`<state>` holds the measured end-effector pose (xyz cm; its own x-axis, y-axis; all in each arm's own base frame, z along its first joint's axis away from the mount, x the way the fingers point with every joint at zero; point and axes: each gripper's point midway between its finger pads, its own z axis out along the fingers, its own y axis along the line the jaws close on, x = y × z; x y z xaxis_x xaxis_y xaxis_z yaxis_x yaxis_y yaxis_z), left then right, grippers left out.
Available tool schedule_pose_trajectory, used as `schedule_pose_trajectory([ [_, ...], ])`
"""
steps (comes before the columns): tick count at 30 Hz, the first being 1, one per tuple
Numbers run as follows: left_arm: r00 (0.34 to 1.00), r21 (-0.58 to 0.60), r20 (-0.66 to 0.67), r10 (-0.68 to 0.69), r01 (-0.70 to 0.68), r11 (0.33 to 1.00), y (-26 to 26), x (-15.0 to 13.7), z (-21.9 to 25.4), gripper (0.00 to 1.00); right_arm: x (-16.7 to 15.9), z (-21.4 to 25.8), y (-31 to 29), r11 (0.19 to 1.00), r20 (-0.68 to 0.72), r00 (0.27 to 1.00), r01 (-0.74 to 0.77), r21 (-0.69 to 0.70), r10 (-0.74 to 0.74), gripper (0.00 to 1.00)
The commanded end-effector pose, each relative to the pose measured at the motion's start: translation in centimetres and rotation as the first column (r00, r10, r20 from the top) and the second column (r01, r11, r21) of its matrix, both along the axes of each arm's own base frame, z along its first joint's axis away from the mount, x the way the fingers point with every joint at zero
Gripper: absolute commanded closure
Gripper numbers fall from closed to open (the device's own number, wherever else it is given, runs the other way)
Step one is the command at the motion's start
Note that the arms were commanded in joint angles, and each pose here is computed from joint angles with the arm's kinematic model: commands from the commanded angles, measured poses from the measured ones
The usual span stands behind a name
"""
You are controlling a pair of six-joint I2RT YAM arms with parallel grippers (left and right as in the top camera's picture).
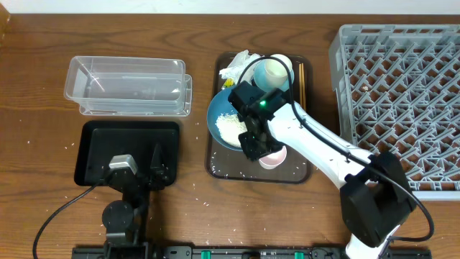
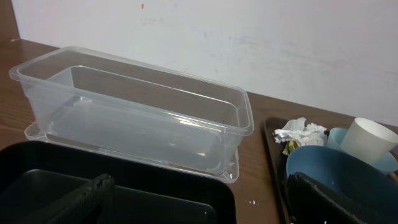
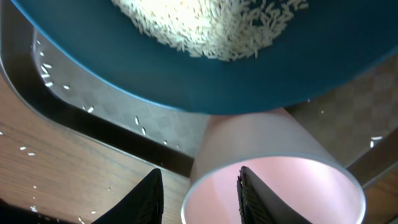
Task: Sort waste into correct bins and load items into the dishwasher rack
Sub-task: 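Grasp the pink cup with the right gripper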
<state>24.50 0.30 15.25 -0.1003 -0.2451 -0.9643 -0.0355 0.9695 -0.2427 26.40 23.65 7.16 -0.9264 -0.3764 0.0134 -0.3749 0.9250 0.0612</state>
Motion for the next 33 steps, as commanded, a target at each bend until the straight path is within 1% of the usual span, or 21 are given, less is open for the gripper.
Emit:
schedule_pose_trajectory([
  [1,0.999,0.013,-0.046,-0.002,0.002,1.000,0.0,-0.1,-1.5,0.09,-0.5,-0.2,1.1,1.000,0.013,1.000,-0.007,-0.002,0.007,0.63],
  [8,0.999,0.013,-0.046,-0.002,0.002,1.000,0.0,-0.1,-1.5,0.09,-0.2,-1.0,0.4,0.994,0.084,0.996,0.049,-0.100,-0.041,0.62],
  [18,0.999,0.013,-0.046,-0.002,0.002,1.000,0.0,-0.1,-1.5,0.09,-0.7,-2.3,-0.3,0.991,0.081,0.996,0.059,-0.124,-0.049,0.67],
  [22,0.999,0.013,-0.046,-0.002,0.002,1.000,0.0,-0.1,-1.5,0.09,-0.7,-2.3,-0.3,0.991,0.081,0.996,0.059,-0.124,-0.049,0.77],
  [25,0.999,0.013,-0.046,-0.002,0.002,1.000,0.0,-0.1,-1.5,0.09,-0.6,-2.0,-0.1,0.991,0.085,0.995,0.059,-0.119,-0.049,0.82],
  [30,0.999,0.013,-0.046,-0.002,0.002,1.000,0.0,-0.1,-1.5,0.09,-0.3,-0.9,0.1,0.992,0.088,0.995,0.060,-0.116,-0.050,0.85],
  [32,0.999,0.013,-0.045,-0.002,0.002,1.000,0.0,-0.1,-1.5,0.09,-0.1,-0.4,0.0,0.991,0.088,0.995,0.064,-0.116,-0.054,0.92],
  [33,0.999,0.013,-0.046,-0.002,0.002,1.000,0.0,-0.1,-1.5,0.09,0.0,-0.1,0.0,0.991,0.087,0.995,0.068,-0.117,-0.058,0.98],
])
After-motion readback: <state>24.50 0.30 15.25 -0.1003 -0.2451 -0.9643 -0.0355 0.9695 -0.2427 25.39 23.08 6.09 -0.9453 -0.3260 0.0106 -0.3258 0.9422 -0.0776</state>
